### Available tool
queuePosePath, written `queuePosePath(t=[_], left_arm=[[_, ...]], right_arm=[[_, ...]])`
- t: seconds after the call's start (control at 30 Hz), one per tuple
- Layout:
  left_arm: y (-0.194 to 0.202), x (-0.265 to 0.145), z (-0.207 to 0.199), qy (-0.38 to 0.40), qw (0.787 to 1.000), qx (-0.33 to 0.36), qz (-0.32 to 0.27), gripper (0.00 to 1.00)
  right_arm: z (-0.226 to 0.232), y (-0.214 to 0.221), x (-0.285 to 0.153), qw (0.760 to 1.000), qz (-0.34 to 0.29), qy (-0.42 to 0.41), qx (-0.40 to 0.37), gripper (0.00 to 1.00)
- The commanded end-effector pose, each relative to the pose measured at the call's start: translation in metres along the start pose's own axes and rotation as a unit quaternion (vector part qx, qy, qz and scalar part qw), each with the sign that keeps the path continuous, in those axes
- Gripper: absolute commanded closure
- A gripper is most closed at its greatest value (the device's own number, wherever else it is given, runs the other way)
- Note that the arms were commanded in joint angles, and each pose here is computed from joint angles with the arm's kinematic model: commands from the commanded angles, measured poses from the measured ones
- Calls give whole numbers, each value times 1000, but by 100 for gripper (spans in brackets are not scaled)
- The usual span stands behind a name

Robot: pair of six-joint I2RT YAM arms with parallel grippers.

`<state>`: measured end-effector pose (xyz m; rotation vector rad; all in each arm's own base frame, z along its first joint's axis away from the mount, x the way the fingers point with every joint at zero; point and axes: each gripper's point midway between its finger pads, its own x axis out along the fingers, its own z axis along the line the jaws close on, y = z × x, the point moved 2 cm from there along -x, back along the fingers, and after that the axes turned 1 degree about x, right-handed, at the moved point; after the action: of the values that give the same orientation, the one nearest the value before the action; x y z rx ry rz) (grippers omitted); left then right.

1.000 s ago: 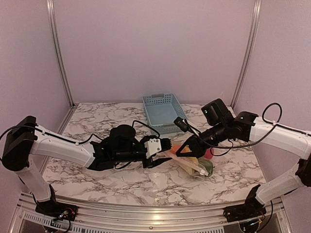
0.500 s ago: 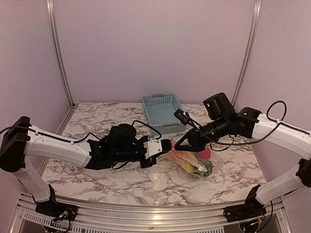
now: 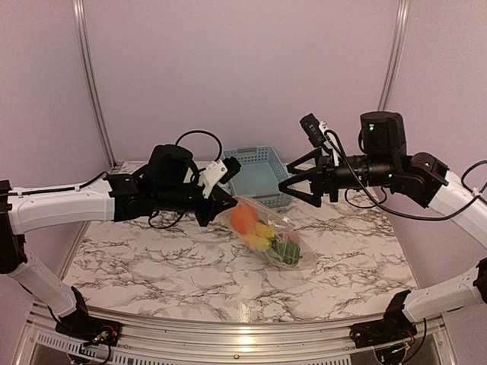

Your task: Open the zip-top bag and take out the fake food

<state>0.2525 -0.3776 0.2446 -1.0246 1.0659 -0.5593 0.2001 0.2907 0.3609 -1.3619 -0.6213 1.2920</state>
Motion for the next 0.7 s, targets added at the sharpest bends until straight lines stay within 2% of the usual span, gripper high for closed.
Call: queuePosePath(t=[0.0, 0.2, 0.4, 0.67], left_arm=[[-5, -24, 9, 10, 996, -76, 36, 100], [-27, -42, 18, 11, 993, -114, 33, 100], [-32, -48, 24, 17, 987, -152, 46, 100], [-29, -48, 28, 33, 982, -177, 55, 100]], right_arm=[[3, -15, -16, 998, -40, 12, -42, 17], [2, 16, -1, 999, -26, -12, -43, 19], [4, 34, 3, 996, -53, -21, -66, 23], [-4, 54, 11, 992, -79, -1, -96, 22]])
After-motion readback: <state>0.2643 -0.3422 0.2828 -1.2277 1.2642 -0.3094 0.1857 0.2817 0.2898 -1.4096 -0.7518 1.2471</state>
